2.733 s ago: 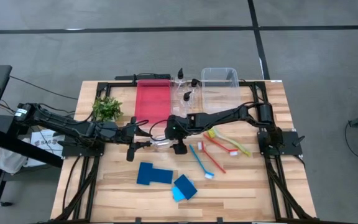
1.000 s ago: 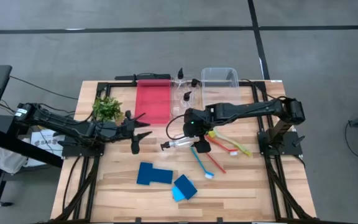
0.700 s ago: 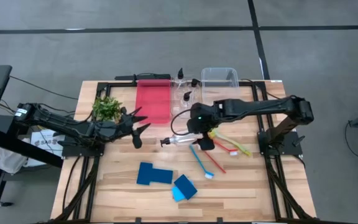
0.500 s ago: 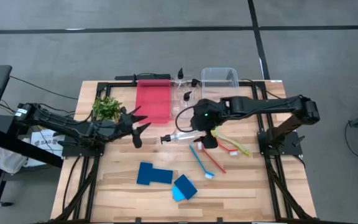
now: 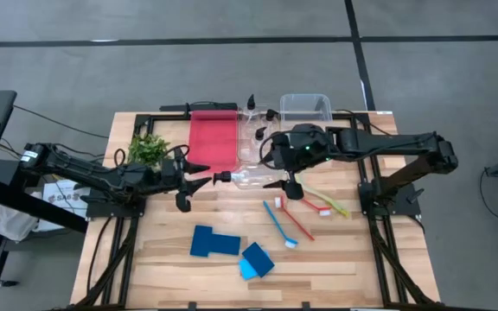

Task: Pick & Place Kitchen Sink Supplies
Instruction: Put the soap dispenser into the left transparent bin

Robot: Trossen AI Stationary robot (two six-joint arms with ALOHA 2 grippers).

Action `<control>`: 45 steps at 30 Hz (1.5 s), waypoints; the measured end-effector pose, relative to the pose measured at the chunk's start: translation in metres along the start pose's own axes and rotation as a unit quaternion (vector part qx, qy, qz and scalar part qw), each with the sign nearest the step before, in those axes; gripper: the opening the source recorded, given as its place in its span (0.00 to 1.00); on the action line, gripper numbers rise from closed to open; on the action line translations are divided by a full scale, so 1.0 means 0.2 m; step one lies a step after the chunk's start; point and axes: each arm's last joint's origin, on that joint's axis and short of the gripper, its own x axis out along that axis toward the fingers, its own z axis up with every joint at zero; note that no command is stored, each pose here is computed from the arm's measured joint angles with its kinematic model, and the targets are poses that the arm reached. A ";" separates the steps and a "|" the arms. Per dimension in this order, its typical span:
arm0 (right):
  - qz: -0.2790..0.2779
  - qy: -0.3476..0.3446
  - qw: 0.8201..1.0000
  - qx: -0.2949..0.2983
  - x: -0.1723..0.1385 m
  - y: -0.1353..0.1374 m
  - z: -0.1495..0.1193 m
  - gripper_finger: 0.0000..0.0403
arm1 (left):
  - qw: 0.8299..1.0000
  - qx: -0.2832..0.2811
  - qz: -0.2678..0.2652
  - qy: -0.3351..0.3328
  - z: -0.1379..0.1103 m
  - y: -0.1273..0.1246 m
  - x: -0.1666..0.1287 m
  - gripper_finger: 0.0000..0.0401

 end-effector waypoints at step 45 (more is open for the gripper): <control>-0.009 -0.036 0.999 -0.037 -0.01 -0.01 0.04 0.80 | 0.966 0.162 -0.123 -0.159 0.01 -0.06 0.12 0.52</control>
